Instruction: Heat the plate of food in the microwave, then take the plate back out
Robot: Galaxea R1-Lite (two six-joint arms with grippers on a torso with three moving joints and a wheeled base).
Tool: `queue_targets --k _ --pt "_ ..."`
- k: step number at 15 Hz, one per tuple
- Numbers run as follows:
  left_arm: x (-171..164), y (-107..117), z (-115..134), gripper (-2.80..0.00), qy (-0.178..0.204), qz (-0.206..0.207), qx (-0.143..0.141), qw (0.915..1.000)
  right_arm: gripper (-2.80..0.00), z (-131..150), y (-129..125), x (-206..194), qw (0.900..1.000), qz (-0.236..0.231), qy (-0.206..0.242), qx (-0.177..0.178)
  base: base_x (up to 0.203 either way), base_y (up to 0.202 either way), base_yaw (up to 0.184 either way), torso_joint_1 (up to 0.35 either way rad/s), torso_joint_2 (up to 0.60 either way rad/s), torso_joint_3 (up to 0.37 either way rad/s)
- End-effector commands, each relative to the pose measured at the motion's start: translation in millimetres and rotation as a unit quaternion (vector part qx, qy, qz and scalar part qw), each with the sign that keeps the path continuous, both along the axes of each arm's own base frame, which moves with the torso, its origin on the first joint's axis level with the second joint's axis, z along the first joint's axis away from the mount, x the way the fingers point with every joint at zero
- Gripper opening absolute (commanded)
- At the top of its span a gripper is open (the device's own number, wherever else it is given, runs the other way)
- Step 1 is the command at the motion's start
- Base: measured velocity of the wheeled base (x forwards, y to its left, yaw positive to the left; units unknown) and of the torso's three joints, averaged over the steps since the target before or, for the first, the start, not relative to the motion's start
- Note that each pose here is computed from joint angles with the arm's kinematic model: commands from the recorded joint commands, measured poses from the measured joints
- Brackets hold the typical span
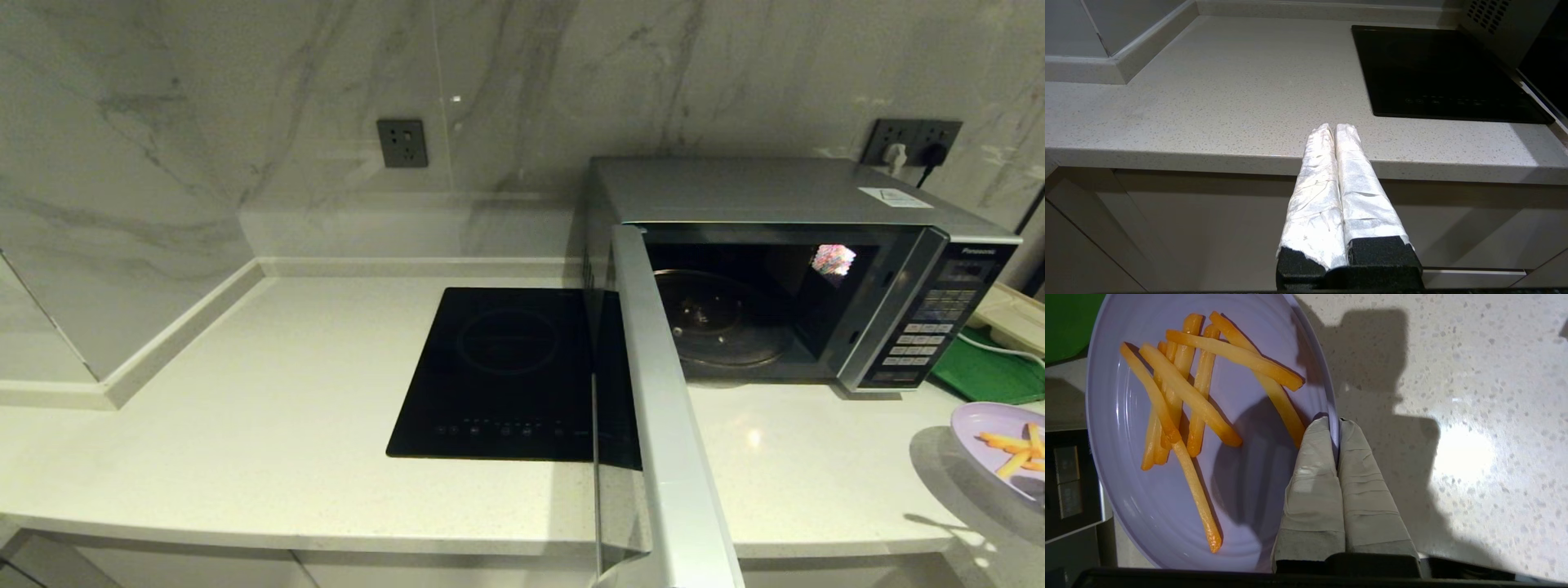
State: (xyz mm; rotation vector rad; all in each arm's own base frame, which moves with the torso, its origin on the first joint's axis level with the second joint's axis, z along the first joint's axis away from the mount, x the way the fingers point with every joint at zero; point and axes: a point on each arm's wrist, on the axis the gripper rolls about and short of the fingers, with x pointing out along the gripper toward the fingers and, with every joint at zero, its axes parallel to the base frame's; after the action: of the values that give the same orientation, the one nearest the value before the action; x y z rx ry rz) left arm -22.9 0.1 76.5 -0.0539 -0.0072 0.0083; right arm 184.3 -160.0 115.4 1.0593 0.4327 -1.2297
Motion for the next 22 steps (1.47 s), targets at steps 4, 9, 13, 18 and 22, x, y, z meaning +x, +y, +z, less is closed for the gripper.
queue_targets --k 4,9,13,18,22 --pt "0.0 0.0 0.0 -2.80 0.000 0.000 0.000 1.0000 -2.80 -36.4 -23.0 14.4 1.000 -0.003 0.014 0.013 0.000 0.000 0.000 0.000 0.00 0.000" --pt "0.0 0.0 0.0 -2.80 0.000 0.000 0.000 1.0000 -2.80 -54.9 -34.8 23.9 1.000 0.003 0.013 0.001 0.000 0.000 0.000 0.000 0.00 0.000" --pt "0.0 0.0 0.0 -2.80 0.000 0.000 0.000 1.0000 -2.80 -66.6 -39.8 29.4 1.000 0.006 0.016 0.000 0.000 0.000 0.000 0.000 0.00 0.000" --pt "0.0 0.0 0.0 -2.80 0.000 0.000 0.000 1.0000 0.00 -63.1 -37.0 26.8 1.000 0.021 0.011 -0.014 0.000 0.000 0.000 0.000 0.00 0.000" --pt "0.0 0.0 0.0 -2.80 0.000 0.000 0.000 1.0000 0.00 -48.0 -24.3 13.1 0.999 0.032 -0.003 -0.038 0.000 0.000 0.000 0.000 0.00 0.000"
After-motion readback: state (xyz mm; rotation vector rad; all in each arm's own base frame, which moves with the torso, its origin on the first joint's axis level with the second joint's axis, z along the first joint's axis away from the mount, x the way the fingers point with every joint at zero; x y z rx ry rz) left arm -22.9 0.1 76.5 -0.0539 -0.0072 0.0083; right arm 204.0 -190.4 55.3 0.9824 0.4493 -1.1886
